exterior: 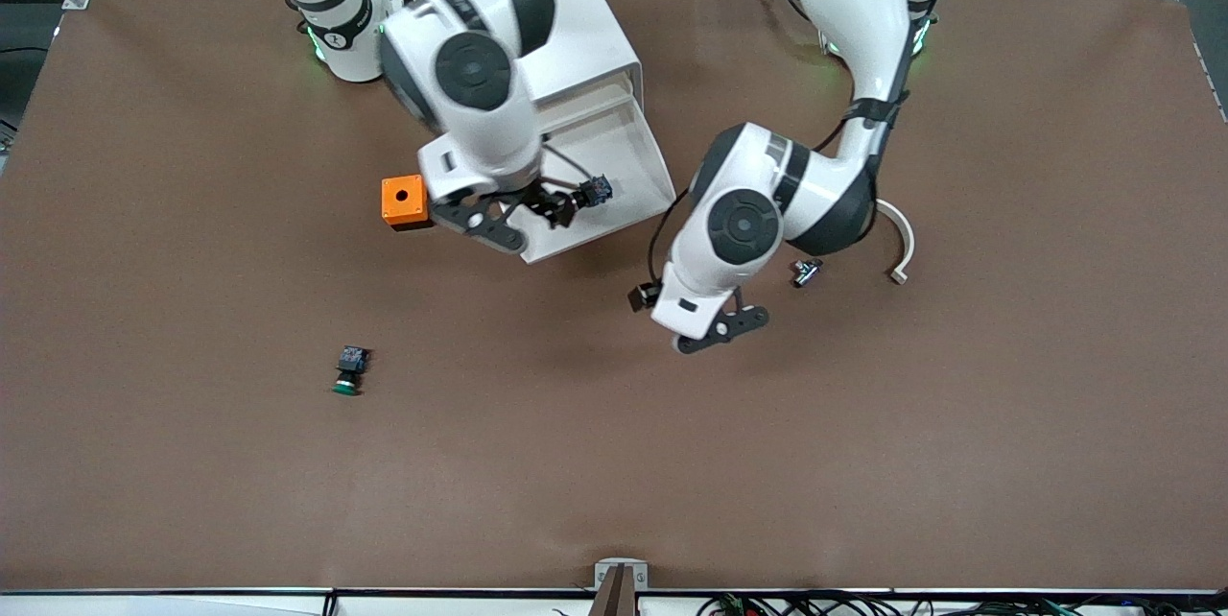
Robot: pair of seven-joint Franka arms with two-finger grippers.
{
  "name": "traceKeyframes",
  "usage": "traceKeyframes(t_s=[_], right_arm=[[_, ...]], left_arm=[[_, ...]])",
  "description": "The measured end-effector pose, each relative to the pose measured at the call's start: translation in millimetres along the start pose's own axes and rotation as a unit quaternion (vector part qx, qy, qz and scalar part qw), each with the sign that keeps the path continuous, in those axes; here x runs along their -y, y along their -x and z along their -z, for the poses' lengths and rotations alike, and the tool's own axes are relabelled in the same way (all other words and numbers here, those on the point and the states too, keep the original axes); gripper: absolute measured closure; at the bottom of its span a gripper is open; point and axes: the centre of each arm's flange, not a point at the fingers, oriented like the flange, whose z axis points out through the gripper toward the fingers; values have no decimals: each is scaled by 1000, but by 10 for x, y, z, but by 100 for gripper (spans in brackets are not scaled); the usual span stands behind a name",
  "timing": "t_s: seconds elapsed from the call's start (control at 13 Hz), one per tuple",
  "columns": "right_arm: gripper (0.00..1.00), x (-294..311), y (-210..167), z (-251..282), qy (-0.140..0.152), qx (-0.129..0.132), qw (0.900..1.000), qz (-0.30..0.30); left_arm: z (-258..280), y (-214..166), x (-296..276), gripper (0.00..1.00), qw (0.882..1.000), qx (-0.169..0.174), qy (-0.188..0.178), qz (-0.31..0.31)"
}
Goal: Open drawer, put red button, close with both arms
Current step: 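Push the drawer closed with the left gripper while the right gripper withdraws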
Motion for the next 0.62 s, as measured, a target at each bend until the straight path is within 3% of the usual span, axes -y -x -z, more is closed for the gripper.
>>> traceKeyframes(t_s=[0.31, 0.62], right_arm=[[0, -1197, -989, 365, -1, 2, 991, 131], [0, -2286, -1517, 594, 5, -2, 985, 175]], left_arm=[[-399, 582, -309, 0, 999, 35, -12, 14], [-579, 1087, -518, 0, 997, 70, -15, 26]])
